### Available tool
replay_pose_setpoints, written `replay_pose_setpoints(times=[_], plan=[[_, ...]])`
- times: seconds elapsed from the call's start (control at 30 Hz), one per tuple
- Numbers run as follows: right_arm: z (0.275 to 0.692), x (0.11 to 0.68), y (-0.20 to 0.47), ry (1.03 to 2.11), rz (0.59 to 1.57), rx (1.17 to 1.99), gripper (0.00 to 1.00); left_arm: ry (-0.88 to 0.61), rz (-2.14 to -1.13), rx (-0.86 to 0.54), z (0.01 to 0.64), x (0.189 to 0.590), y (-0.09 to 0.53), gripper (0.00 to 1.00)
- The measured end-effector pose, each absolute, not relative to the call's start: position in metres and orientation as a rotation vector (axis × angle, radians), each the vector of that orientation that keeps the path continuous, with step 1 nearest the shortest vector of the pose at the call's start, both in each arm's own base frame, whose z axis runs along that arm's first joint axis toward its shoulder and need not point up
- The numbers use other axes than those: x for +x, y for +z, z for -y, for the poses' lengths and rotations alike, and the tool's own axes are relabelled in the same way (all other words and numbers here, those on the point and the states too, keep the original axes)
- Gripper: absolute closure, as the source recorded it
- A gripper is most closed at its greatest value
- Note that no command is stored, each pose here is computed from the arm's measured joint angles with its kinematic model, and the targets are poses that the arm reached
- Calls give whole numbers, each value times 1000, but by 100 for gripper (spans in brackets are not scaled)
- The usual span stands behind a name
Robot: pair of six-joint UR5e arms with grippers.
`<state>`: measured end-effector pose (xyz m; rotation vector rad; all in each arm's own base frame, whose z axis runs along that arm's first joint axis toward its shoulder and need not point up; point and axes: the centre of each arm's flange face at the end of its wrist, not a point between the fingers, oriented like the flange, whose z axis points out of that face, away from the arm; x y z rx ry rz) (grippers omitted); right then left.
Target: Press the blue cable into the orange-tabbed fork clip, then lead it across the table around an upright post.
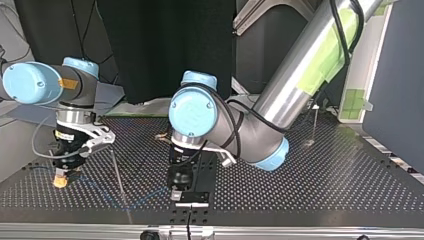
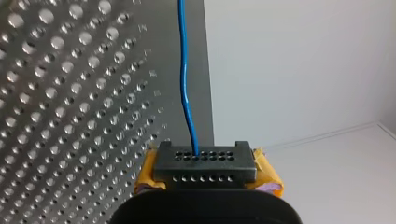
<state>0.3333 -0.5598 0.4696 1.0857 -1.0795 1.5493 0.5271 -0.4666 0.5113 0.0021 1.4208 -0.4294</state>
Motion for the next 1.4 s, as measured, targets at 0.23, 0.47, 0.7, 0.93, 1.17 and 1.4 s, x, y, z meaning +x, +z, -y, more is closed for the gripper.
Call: replay_pose_setpoints(times=[0.23,0.47,0.7,0.93,1.17,1.4], plan=[[568,319,468,1528,1091,1074,100,-413,-1474,63,501,519,493,98],[575,306,463,1504,1105,1069,100,-424,-1491,89,529,522,476,98],[583,298,452,1489,1117,1082,100,-433,-1495,102,547,536,457,98],[591,293,428,1464,1140,1113,100,-415,-1545,124,560,549,411,98],[597,290,397,1433,1173,1154,100,-399,-1581,136,561,552,383,98],[599,283,363,1392,1213,1193,100,-381,-1615,145,557,553,356,98]])
